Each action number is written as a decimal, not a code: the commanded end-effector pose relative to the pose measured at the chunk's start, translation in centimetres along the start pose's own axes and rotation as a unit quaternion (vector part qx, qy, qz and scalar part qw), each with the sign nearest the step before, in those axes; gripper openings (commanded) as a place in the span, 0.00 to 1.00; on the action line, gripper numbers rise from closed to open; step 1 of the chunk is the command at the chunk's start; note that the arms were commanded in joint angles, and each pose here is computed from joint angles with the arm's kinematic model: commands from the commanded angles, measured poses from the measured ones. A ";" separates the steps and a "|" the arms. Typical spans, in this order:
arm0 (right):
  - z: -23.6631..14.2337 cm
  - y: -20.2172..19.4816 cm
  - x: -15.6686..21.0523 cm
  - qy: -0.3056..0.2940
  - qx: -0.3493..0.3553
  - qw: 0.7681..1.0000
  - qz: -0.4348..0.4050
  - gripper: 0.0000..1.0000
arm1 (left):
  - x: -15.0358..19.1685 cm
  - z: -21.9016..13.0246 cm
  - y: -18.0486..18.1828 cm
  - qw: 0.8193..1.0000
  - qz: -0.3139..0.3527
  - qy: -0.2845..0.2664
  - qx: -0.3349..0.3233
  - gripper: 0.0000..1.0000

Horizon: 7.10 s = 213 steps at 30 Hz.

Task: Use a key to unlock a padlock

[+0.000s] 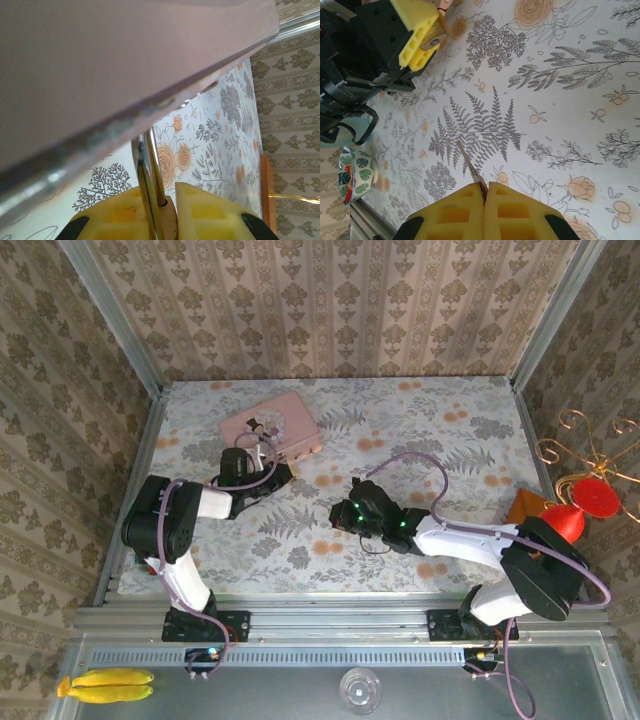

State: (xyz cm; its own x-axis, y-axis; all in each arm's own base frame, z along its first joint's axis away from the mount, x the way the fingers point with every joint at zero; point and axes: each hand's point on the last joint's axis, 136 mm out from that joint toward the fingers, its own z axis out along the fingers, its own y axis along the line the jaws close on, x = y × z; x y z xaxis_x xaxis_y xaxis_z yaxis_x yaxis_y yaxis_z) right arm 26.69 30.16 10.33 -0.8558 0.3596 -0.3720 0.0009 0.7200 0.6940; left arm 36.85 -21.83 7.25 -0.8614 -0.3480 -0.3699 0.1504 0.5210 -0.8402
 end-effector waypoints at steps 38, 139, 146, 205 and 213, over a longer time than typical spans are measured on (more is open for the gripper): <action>8.3 4.4 -5.1 -0.020 -0.110 0.981 0.159 0.00 | 3.7 0.0 -2.6 0.989 -0.104 0.076 0.080 0.00; 9.3 3.4 -5.7 -0.024 -0.169 0.958 0.229 0.00 | 3.6 0.1 -3.5 0.984 -0.110 0.074 0.116 0.00; 9.0 3.1 -6.1 -0.031 -0.172 0.957 0.232 0.00 | 3.6 0.1 -3.5 0.984 -0.111 0.073 0.115 0.00; 9.2 6.3 -7.7 -0.029 -0.218 0.947 0.232 0.00 | 3.9 0.5 -3.3 0.984 -0.110 0.080 0.113 0.00; 8.9 6.3 -7.9 -0.034 -0.218 0.948 0.230 0.00 | 3.9 0.5 -3.1 0.985 -0.109 0.081 0.110 0.00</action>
State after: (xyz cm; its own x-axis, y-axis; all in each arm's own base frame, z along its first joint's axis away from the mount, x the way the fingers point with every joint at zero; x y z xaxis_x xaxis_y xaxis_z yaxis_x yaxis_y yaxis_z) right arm 36.30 36.74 9.36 -0.7996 0.6002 0.0190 0.2000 0.2364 0.9509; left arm 36.60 -23.54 10.30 -0.8676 -0.4143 -0.2750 0.1527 0.3044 -0.9402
